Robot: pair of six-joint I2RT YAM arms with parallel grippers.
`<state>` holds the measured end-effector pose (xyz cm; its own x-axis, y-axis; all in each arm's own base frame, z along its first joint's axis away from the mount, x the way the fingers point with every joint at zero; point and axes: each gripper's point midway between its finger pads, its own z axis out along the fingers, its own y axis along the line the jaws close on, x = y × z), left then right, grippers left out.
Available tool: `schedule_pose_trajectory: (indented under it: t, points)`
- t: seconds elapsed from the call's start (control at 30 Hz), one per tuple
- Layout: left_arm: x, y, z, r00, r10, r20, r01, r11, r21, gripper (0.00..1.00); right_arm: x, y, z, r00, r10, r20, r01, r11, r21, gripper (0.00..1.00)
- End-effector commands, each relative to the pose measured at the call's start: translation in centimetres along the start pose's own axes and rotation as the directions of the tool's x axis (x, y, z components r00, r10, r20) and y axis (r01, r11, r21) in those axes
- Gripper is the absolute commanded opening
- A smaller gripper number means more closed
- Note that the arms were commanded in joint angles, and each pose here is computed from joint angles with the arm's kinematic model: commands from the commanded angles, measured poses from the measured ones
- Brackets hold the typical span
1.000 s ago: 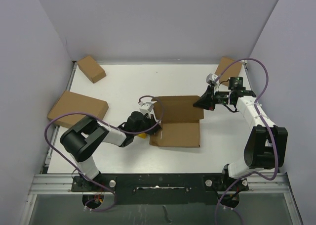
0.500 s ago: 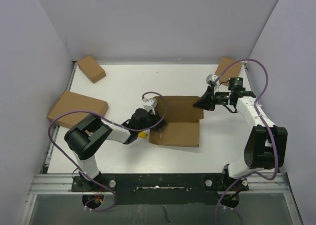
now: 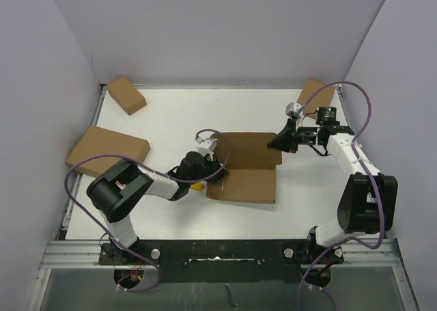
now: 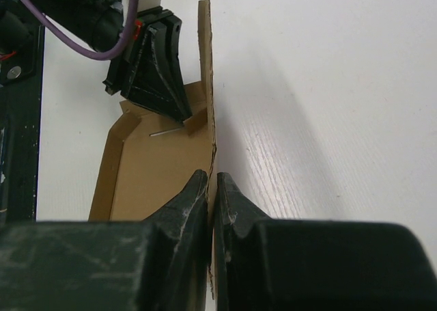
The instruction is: Fold the paper box
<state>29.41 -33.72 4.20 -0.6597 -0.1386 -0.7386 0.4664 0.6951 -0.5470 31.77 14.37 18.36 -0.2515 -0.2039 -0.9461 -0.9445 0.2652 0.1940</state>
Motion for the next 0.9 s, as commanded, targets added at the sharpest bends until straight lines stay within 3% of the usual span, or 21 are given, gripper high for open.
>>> schedule_pose_trajectory:
  t: [0.0, 0.3, 0.53, 0.67, 0.87]
  points:
    - [-3.5, -2.7, -3.2, 0.995, 0.059, 0.078, -0.063, 0.997, 0.051, 0.07, -1.8, 0.6, -0.4, 0.997, -0.072, 0.036, 0.072, 0.997, -0.004, 0.00]
    - [-1.4, -2.0, -8.6, 0.997, 0.057, -0.055, -0.058, 0.998, -0.019, 0.12, -1.8, 0.6, -0.4, 0.997, -0.073, 0.033, 0.074, 0.997, -0.008, 0.00]
    - [0.1, 0.4, -11.8, 0.993, -0.006, -0.118, -0.012, 0.988, -0.152, 0.34, -1.7, 0.6, -0.4, 0.997, -0.074, 0.032, 0.075, 0.997, -0.006, 0.00]
    - [0.4, 1.0, -11.8, 0.991, -0.029, -0.129, 0.008, 0.987, -0.160, 0.43, -1.7, 0.6, -0.4, 0.997, -0.072, 0.032, 0.072, 0.997, -0.008, 0.00]
    - [0.5, 1.0, -9.8, 0.988, -0.047, -0.147, 0.029, 0.992, -0.122, 0.44, -1.7, 0.6, -0.4, 0.997, -0.073, 0.031, 0.073, 0.997, -0.007, 0.00]
